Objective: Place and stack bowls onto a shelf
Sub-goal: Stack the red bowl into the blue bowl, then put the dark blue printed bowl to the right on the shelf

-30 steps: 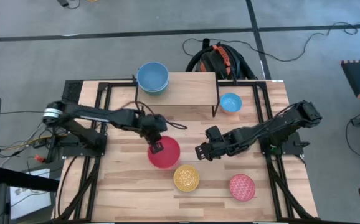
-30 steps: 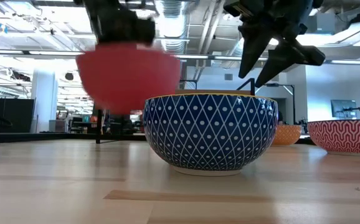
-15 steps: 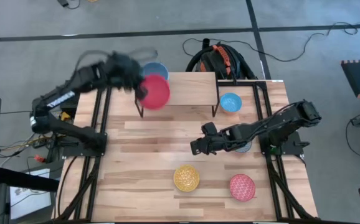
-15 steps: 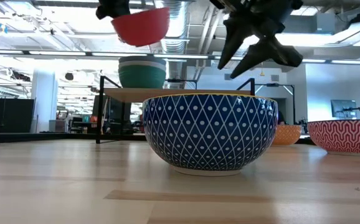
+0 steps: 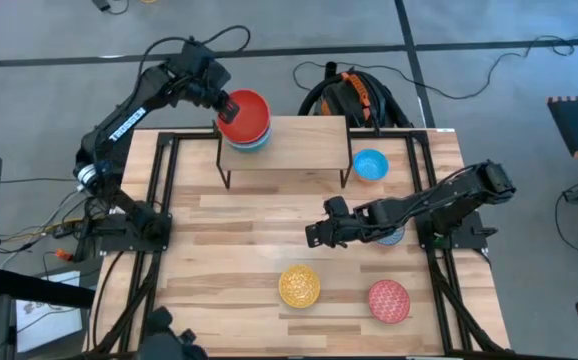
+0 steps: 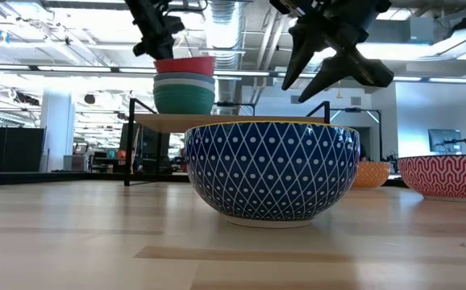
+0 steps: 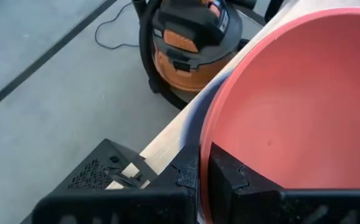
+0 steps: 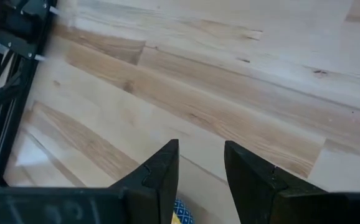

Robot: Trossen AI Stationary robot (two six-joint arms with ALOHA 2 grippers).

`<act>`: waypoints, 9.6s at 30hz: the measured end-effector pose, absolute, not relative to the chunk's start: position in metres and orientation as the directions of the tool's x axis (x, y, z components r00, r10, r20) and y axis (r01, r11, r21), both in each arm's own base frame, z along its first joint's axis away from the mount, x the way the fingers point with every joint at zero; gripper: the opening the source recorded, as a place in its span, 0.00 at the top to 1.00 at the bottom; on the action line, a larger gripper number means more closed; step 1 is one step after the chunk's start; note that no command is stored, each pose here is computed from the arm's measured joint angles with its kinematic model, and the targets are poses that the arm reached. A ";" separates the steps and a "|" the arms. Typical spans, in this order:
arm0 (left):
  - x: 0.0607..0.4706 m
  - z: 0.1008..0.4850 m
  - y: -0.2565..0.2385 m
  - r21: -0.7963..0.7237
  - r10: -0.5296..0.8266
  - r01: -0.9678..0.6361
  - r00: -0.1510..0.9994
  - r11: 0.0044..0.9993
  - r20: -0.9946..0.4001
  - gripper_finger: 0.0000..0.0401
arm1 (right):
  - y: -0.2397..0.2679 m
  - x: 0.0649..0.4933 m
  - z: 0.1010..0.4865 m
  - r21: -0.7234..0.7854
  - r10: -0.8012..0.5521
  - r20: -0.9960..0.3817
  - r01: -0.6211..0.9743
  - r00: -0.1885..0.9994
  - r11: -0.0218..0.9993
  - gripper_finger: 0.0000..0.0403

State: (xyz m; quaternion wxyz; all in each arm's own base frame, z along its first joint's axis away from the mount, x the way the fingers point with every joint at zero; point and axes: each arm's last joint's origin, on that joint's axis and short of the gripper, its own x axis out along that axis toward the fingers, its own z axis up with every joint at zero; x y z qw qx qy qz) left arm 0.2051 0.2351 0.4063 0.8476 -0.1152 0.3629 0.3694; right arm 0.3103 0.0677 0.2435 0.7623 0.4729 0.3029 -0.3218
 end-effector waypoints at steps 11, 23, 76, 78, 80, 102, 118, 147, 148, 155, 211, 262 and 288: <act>0.207 0.391 0.254 0.028 0.492 -0.709 0.459 0.704 -0.739 1.00 | 0.063 0.310 0.243 0.514 -0.213 -0.775 0.790 0.595 0.335 0.62; 0.203 0.393 0.248 -0.009 0.441 -0.711 0.447 0.703 -0.778 0.84 | 0.056 0.312 0.243 0.520 -0.202 -0.779 0.791 0.594 0.322 0.62; 0.227 0.392 0.269 -0.018 0.497 -0.664 0.577 0.747 -0.649 0.77 | 0.049 0.316 0.266 0.612 -0.246 -0.649 0.686 0.720 0.393 0.62; 0.223 0.402 0.260 -0.038 0.492 -0.651 0.609 0.758 -0.623 0.77 | 0.051 0.311 0.263 0.573 -0.245 -0.692 0.723 0.679 0.387 0.62; 0.219 0.418 0.247 -0.028 0.512 -0.638 0.642 0.769 -0.571 0.77 | 0.051 0.301 0.263 0.528 -0.235 -0.738 0.758 0.633 0.384 0.62; 0.204 0.376 0.067 -0.203 0.263 -0.351 0.894 0.914 -0.363 0.77 | 0.043 0.205 0.262 0.050 -0.187 -0.974 0.927 0.127 0.372 0.66; 0.224 0.329 -0.019 -0.305 0.165 -0.293 0.910 0.906 -0.381 0.77 | -0.009 0.158 0.205 -0.222 -0.176 -0.970 0.908 -0.168 0.356 0.61; 0.234 0.318 -0.068 -0.390 0.127 -0.278 0.920 0.878 -0.370 0.77 | -0.017 0.155 0.151 -0.061 -0.098 -0.995 0.942 -0.030 0.329 0.71; 0.234 0.317 -0.068 -0.387 0.126 -0.280 0.918 0.878 -0.376 0.77 | -0.017 0.155 0.151 -0.052 -0.094 -0.995 0.946 -0.023 0.320 0.71; 0.235 0.308 -0.069 -0.350 0.133 -0.308 0.886 0.884 -0.444 0.77 | -0.005 0.170 0.151 0.098 -0.070 -0.990 0.955 0.122 0.280 0.71; 0.394 0.180 -0.015 -0.343 0.104 -0.405 0.760 0.848 -0.641 0.66 | 0.059 0.258 0.224 0.366 -0.185 -0.877 0.865 0.444 0.343 0.75; 0.429 0.253 0.008 -0.034 0.166 -0.272 0.676 0.962 -0.718 0.99 | 0.070 0.252 0.242 0.419 -0.293 -0.765 0.789 0.573 0.449 0.49; 0.397 0.408 0.124 0.181 0.407 -0.375 0.713 0.909 -0.571 1.00 | 0.022 0.208 0.327 0.640 -0.586 -0.364 0.652 0.724 0.407 0.49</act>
